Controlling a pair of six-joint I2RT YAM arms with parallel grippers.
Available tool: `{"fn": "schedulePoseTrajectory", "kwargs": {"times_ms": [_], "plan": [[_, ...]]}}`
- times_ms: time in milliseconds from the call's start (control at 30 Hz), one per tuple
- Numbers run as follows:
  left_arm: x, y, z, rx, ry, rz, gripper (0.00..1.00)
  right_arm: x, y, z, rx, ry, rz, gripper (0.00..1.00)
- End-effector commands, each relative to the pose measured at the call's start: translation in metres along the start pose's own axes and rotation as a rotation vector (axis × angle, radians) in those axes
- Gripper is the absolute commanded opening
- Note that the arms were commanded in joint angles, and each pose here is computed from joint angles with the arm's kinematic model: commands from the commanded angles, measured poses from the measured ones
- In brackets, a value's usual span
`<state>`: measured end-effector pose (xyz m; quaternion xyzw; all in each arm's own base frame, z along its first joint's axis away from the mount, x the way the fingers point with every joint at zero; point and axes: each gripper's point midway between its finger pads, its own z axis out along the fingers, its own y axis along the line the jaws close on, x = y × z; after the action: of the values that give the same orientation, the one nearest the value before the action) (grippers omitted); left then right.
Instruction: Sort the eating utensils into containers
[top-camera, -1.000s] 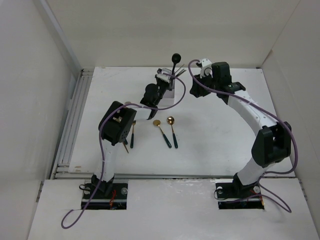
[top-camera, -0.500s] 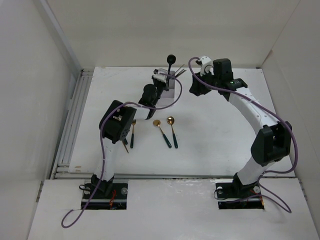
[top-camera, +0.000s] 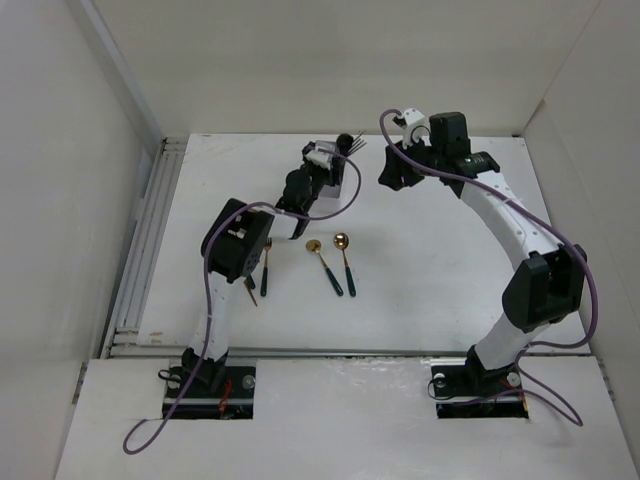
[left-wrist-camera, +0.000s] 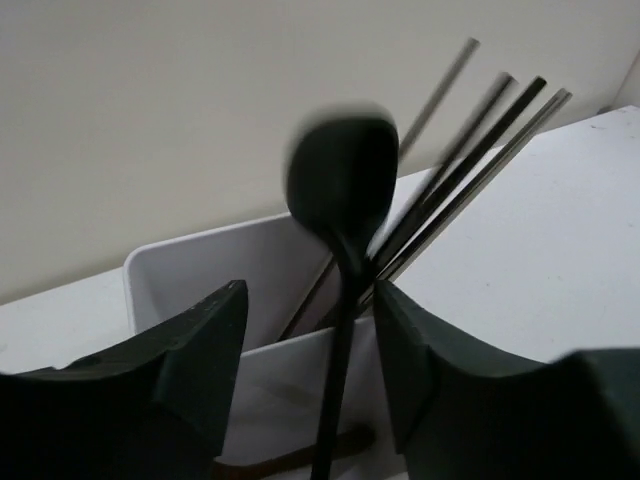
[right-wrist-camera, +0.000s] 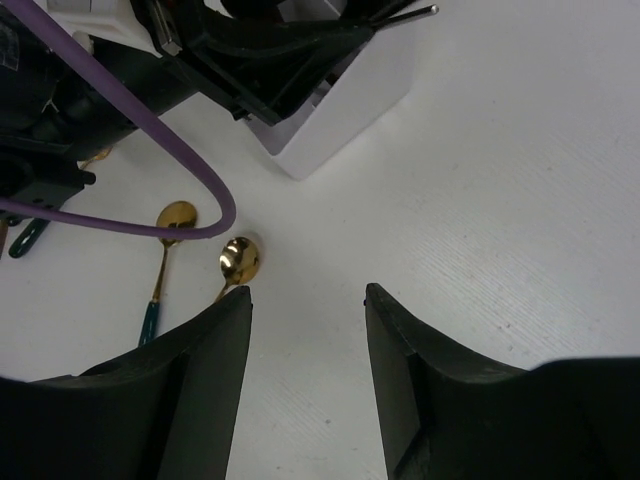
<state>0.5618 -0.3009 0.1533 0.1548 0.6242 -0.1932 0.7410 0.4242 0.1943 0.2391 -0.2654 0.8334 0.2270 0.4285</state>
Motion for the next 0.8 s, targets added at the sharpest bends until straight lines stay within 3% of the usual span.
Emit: {"fn": "schedulePoseTrajectory", "kwargs": {"times_ms": [0,33,367,567,667,767], "plan": [[-0.042,0.001,0.004,0.048,-0.121,0.000,0.52,-0.015,0.004,-0.005,-0.027,-0.031,-0.009,0.55],[-0.050,-0.001,0.003,0.057,-0.138,0.002,0.58,-0.015,0.004,-0.005,-0.027,-0.031,-0.009,0.55],[-0.084,-0.013,-0.002,0.126,-0.219,0.014,0.55,-0.019,0.007,-0.017,-0.014,-0.056,-0.010,0.55],[-0.131,-0.027,-0.010,0.175,-0.306,0.029,0.55,-0.018,0.005,-0.018,0.063,-0.053,0.008,0.55],[-0.160,-0.032,-0.017,0.180,-0.356,0.060,0.62,-0.011,0.012,-0.006,0.066,-0.034,0.049,0.56],[-0.184,-0.020,-0.031,0.087,-0.406,0.112,0.67,-0.025,0.017,0.000,0.078,-0.093,0.100,0.57]]}}
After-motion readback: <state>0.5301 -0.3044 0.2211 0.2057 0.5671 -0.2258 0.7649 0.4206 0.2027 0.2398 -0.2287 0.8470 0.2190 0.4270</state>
